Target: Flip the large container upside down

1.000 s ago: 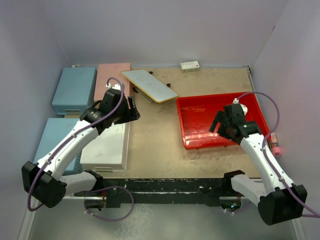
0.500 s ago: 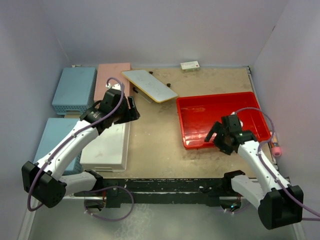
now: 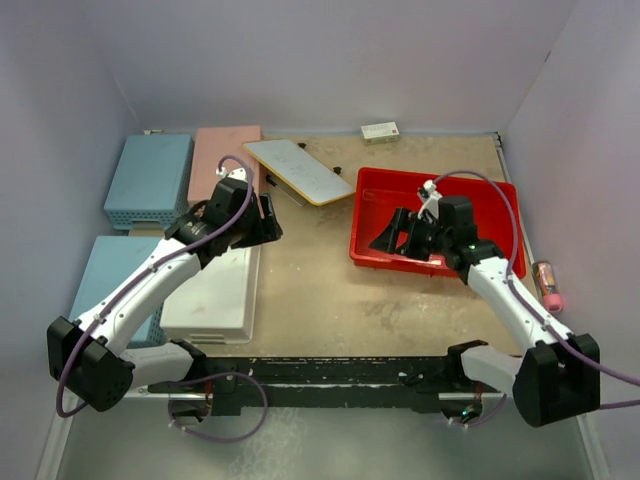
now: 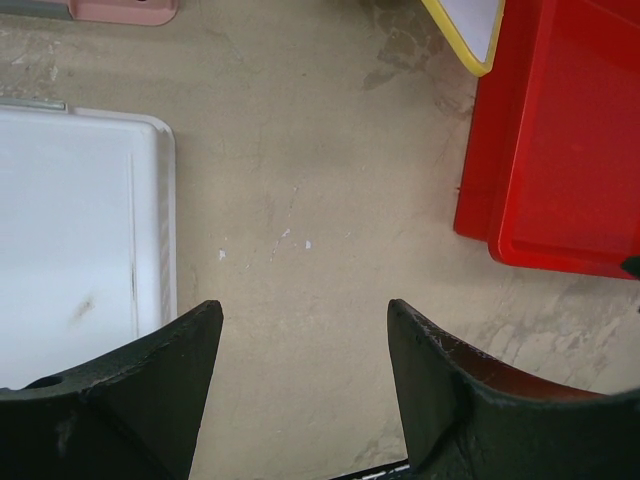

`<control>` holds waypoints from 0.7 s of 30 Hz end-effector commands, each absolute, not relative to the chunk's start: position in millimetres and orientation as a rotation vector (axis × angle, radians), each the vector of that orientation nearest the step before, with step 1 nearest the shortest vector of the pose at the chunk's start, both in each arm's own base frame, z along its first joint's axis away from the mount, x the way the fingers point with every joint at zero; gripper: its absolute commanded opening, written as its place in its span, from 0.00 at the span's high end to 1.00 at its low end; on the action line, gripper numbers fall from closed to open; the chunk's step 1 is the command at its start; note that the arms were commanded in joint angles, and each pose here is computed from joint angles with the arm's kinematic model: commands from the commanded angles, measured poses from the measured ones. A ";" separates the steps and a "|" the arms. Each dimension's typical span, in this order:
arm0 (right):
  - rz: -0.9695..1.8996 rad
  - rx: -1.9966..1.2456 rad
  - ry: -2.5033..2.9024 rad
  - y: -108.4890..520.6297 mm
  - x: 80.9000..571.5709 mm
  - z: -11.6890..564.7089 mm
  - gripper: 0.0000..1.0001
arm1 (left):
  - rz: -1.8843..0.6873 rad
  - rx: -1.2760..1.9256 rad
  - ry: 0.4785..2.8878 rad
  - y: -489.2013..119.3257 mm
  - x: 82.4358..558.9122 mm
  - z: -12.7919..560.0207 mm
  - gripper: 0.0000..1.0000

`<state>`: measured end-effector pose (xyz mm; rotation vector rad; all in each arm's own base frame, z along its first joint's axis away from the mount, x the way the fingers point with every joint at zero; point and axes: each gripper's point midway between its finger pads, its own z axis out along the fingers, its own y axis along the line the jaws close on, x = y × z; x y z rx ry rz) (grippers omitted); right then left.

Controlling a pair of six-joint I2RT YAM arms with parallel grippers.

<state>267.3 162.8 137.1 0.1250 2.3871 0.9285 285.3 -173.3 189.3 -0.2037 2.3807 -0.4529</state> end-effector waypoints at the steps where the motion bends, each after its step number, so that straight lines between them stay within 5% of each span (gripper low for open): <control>1: 0.739 -0.057 2.271 143.7 275.5 175.4 0.09 | -0.469 -0.222 2.316 -174.1 291.8 206.2 0.35; 9: 0.206 0.088 2.437 72.0 280.1 130.5 0.05 | -0.493 -0.222 2.326 -179.6 293.1 200.9 0.36; 16: 0.415 0.115 2.569 98.4 249.7 104.7 0.05 | -0.455 -0.233 2.321 -170.0 287.8 201.8 0.36; 21: 0.816 0.178 2.553 142.7 213.7 104.1 0.09 | -0.471 -0.230 2.341 -174.3 287.4 191.3 0.36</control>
